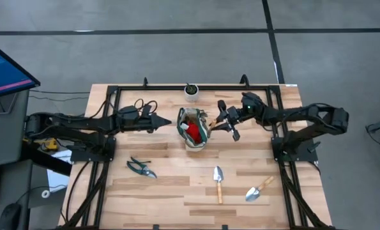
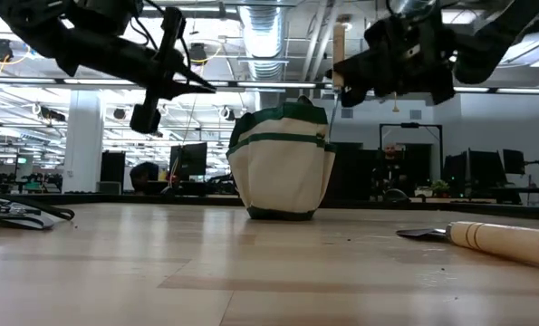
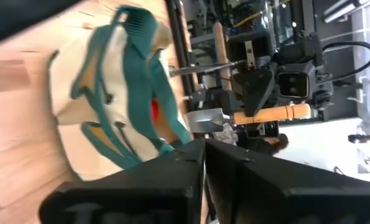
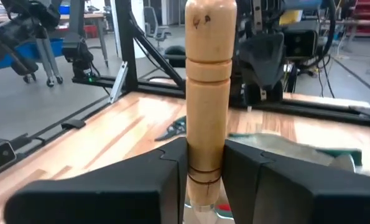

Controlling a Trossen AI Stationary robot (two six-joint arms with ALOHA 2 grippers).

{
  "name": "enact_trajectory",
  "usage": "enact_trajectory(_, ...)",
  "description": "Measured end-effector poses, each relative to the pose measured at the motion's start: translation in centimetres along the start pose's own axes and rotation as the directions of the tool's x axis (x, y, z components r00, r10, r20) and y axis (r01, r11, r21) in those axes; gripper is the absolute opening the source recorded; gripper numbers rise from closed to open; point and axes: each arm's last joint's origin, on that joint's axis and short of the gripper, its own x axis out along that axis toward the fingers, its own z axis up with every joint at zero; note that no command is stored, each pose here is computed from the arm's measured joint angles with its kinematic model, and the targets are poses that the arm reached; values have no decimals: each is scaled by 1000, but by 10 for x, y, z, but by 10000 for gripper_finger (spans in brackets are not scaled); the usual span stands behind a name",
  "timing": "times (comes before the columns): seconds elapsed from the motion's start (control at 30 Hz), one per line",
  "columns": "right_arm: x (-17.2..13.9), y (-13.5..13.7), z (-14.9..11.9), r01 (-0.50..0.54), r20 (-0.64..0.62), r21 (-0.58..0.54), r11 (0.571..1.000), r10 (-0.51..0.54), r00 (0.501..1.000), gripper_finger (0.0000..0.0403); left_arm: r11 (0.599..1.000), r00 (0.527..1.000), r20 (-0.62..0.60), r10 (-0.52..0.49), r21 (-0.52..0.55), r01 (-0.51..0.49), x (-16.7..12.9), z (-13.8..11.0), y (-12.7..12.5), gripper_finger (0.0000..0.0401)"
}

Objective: Pick & Place Garden tools in Gardening bag
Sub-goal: Put the brown trowel into the green gardening bag

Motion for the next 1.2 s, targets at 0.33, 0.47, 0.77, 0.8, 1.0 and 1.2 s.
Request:
enact_trajectory(0.33, 18, -17, -8, -45, -10, -18, 999, 45, 999, 62, 999, 994, 105, 40, 0, -40, 0, 2, 3, 3)
enact_trajectory(0.47, 26, -22, -16, -67, -30, 8, 998, 68, 997, 62, 999, 992, 112, 53, -1, -53, 1, 2, 5, 3)
enact_trajectory(0.77, 33, -29, -29, -57, -66, 38, 998, 59, 996, 62, 998, 992, 112, 66, 4, -67, 2, 2, 7, 3)
enact_trajectory(0.8, 34, -29, -31, -50, -73, 43, 998, 53, 996, 62, 997, 991, 110, 72, 7, -73, 3, 2, 8, 3)
enact_trajectory(1.0, 35, -28, -39, -27, -128, 82, 996, 38, 991, 62, 996, 991, 107, 82, 12, -84, 4, 1, 9, 3)
enact_trajectory(1.2, 35, -28, -43, 28, -181, 108, 994, -8, 984, 80, 997, 990, 119, 80, 10, -82, 4, 1, 9, 3)
